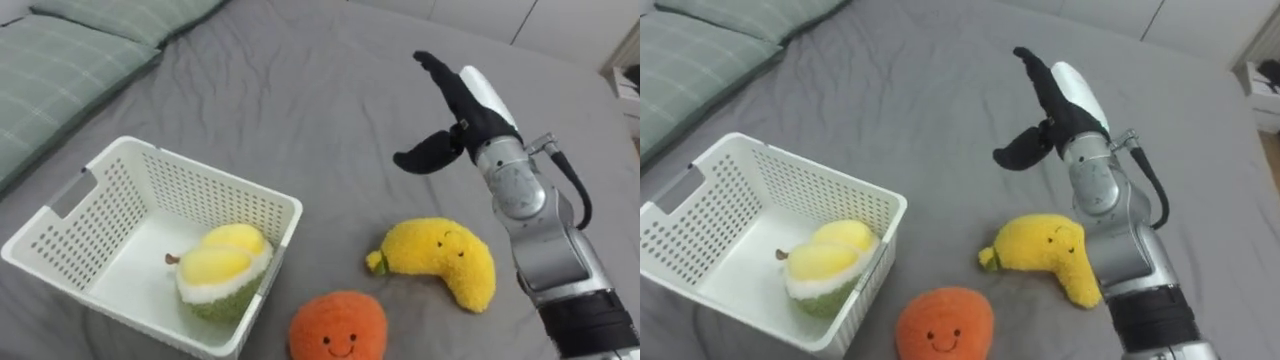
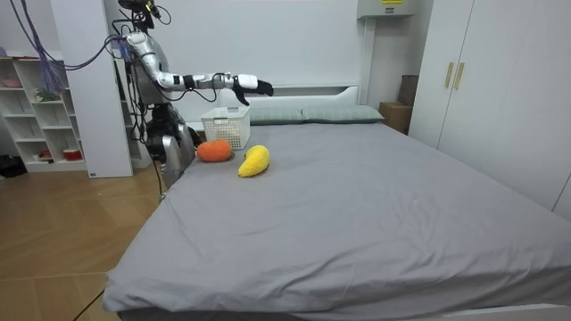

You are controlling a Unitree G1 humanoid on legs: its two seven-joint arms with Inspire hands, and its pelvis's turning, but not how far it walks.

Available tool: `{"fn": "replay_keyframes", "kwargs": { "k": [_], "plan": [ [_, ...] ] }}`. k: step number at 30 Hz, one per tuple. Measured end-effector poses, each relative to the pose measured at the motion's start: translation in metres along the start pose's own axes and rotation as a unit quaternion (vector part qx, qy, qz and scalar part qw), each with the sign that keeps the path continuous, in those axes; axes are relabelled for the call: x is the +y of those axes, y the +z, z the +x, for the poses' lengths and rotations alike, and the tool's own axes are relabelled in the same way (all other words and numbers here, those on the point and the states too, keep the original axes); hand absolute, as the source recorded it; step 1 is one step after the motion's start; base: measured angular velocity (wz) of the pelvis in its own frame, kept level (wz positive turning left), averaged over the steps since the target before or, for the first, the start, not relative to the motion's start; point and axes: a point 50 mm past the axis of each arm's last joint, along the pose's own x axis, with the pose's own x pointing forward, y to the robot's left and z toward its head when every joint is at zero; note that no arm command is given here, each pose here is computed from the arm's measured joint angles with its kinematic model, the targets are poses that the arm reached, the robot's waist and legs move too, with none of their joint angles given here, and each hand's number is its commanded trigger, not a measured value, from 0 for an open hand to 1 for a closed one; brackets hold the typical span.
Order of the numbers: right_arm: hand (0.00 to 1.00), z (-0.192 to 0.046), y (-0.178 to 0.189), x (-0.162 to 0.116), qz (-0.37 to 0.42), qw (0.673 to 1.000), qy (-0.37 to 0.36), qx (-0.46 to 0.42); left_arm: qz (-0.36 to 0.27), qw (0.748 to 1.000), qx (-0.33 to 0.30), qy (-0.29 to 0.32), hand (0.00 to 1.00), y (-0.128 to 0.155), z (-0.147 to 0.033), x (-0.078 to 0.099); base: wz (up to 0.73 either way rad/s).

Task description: Collect toys from the bed

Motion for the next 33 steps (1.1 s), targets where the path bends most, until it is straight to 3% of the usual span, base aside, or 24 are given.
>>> {"fn": "replay_keyframes", "kwargs": {
  "k": [10, 18, 33],
  "plan": [
    [0.00, 0.002, -0.067, 0.034, 0.012, 0.989, 0.044, 0.143, -0.021, 1.000, -0.019, 0.004, 0.00, 0.018, 0.009, 0.009, -0.02],
    [0.00, 0.016, -0.076, 0.020, 0.041, 0.984, 0.014, 0.175, -0.032, 0.998, -0.050, -0.003, 0.00, 0.036, 0.011, 0.007, 0.04],
    [0.00, 0.006, -0.099, 0.019, 0.010, 0.979, 0.009, 0.204, -0.030, 0.997, -0.073, -0.012, 0.00, 0.052, 0.013, 0.005, 0.01]
  ]
}}
